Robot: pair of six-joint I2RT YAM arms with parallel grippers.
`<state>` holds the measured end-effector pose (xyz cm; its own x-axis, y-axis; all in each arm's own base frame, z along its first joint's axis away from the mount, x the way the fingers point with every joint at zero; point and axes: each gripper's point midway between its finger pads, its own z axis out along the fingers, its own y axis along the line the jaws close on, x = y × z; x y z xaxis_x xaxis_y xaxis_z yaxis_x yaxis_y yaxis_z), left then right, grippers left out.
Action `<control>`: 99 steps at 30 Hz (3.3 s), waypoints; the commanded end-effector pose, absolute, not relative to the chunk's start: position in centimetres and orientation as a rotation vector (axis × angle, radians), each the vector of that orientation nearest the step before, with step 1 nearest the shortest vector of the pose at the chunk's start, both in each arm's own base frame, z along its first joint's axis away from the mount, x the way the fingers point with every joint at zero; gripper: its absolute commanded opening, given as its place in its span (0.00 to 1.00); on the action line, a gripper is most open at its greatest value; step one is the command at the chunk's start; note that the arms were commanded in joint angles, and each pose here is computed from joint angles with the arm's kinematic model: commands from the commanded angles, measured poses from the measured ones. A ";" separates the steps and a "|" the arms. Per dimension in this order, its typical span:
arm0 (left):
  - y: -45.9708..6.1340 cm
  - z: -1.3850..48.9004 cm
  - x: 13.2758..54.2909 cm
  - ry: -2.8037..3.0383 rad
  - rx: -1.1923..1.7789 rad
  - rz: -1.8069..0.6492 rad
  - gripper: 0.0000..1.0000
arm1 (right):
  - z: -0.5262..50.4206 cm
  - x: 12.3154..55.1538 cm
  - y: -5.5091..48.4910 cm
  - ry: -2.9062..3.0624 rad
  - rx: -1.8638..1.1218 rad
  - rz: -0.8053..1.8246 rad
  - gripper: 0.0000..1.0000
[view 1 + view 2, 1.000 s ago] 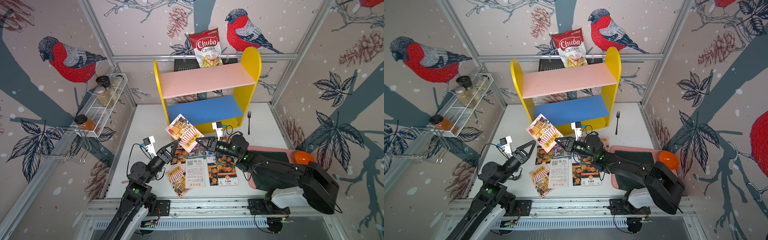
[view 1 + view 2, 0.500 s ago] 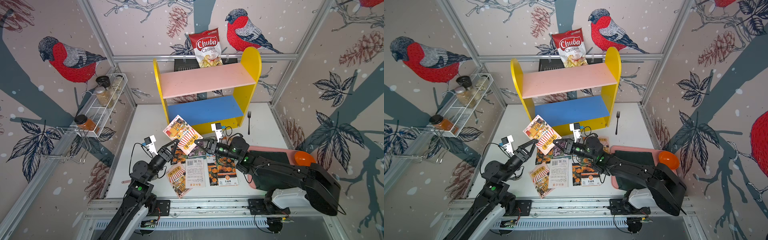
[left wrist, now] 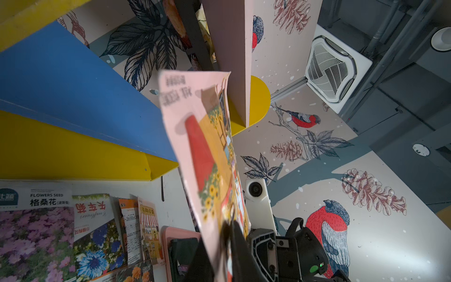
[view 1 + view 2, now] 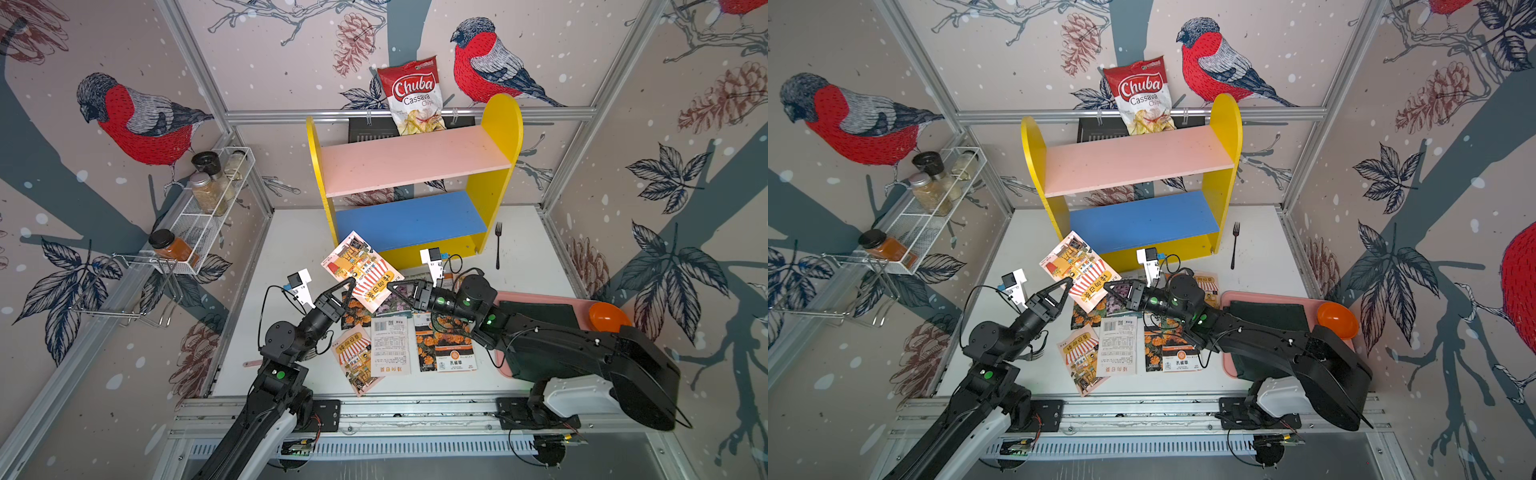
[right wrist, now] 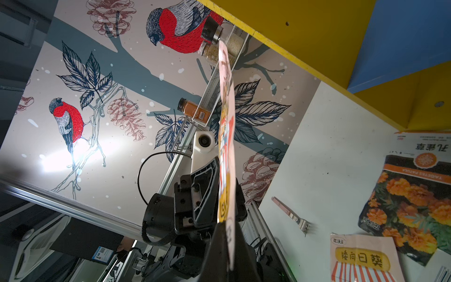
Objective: Take the seed bag off the shelf
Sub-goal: Pick up the seed packet from the shelf, then place the seed packet at the center of the board.
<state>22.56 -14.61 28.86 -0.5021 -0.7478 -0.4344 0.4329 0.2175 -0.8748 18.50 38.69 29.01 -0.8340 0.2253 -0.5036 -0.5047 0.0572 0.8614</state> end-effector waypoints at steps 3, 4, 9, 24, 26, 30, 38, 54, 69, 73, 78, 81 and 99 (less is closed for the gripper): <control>-14.5 30.2 22.3 1.445 -0.293 -1.506 0.00 | 28.9 18.7 38.7 1.818 -0.291 1.800 0.00; -14.5 30.3 22.3 1.444 -0.292 -1.508 0.00 | 28.8 18.6 38.8 1.820 -0.294 1.797 0.00; -14.6 30.7 22.3 1.440 -0.281 -1.510 0.00 | 28.5 18.8 38.7 1.838 -0.295 1.770 0.15; -16.8 30.3 21.3 1.527 -0.182 -1.623 0.00 | 27.9 19.5 33.7 1.967 -0.396 1.349 1.00; -17.7 29.8 21.2 1.575 -0.146 -1.642 0.00 | 27.1 19.9 31.6 2.036 -0.409 1.159 1.00; -20.7 28.0 20.6 1.700 -0.054 -1.652 0.00 | 27.5 19.8 27.8 2.103 -0.413 0.947 1.00; -28.7 24.9 18.5 1.872 0.110 -1.699 0.00 | 31.0 19.2 23.8 2.035 -0.340 0.881 1.00; -38.9 17.8 17.6 2.118 0.262 -1.645 0.00 | 32.7 18.5 19.2 2.000 -0.227 0.800 1.00; -44.6 10.5 17.7 2.317 0.370 -1.622 0.00 | 32.7 17.9 17.7 1.999 -0.202 0.779 1.00; -45.6 9.3 17.7 2.366 0.387 -1.593 0.00 | 32.6 17.9 17.6 1.999 -0.200 0.777 1.00; -45.8 7.4 18.0 2.445 0.359 -1.532 0.00 | 32.8 17.9 17.4 1.995 -0.200 0.774 1.00; -45.7 6.6 18.0 2.484 0.358 -1.492 0.00 | 32.7 17.8 17.3 1.996 -0.197 0.773 1.00; -46.1 4.3 19.2 2.666 0.325 -1.244 0.24 | 32.8 17.8 17.2 1.993 -0.197 0.769 1.00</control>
<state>18.95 -46.55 5.20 -0.9605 0.1110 -0.2551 0.2723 0.5623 -0.7808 17.62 17.47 32.61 -0.5410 0.1651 -0.8247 -0.4407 0.7795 0.4451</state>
